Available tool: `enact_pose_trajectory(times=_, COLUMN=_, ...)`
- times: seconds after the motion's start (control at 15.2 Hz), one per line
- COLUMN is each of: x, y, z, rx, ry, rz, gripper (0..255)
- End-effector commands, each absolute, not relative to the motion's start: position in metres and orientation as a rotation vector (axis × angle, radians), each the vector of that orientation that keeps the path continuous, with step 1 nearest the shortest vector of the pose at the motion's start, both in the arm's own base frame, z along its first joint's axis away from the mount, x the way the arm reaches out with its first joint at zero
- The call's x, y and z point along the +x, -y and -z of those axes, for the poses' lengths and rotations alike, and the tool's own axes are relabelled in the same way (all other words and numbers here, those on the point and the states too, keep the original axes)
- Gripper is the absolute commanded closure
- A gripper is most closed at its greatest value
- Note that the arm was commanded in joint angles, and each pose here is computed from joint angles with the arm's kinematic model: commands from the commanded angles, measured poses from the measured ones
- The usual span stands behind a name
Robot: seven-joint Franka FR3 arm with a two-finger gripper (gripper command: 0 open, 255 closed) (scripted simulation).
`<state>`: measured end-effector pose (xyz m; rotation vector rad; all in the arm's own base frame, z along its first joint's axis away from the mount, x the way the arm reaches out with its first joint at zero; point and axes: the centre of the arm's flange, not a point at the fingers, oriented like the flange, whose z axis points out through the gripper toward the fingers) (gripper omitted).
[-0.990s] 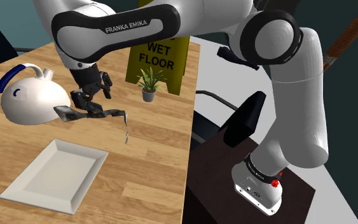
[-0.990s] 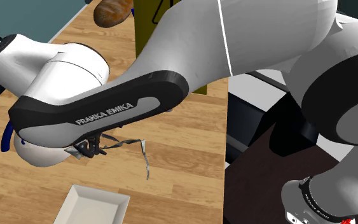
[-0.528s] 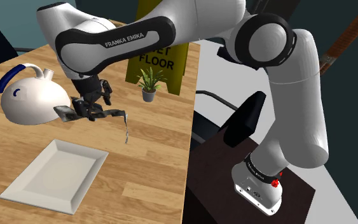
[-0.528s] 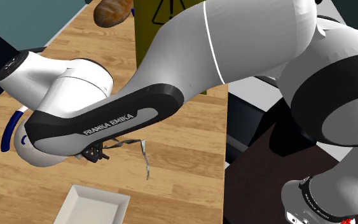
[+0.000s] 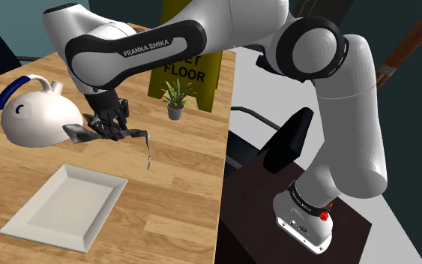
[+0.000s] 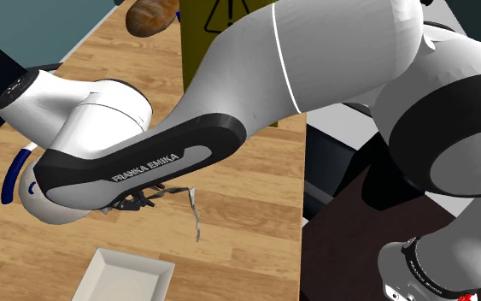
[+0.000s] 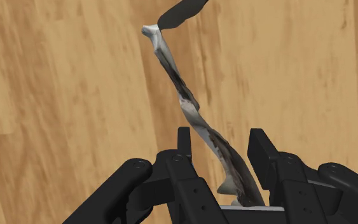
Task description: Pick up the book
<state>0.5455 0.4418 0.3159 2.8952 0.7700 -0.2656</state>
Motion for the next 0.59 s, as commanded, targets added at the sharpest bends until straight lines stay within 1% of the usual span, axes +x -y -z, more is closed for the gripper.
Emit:
enact_pose_trajectory(times=0.0, x=0.545, y=-0.442, z=-0.315, rx=2.895, ry=-0.770, rz=0.267, gripper=255)
enact_pose_trajectory(times=0.53, x=0.545, y=-0.441, z=-0.353, rx=2.895, ry=-0.770, rz=0.267, gripper=255)
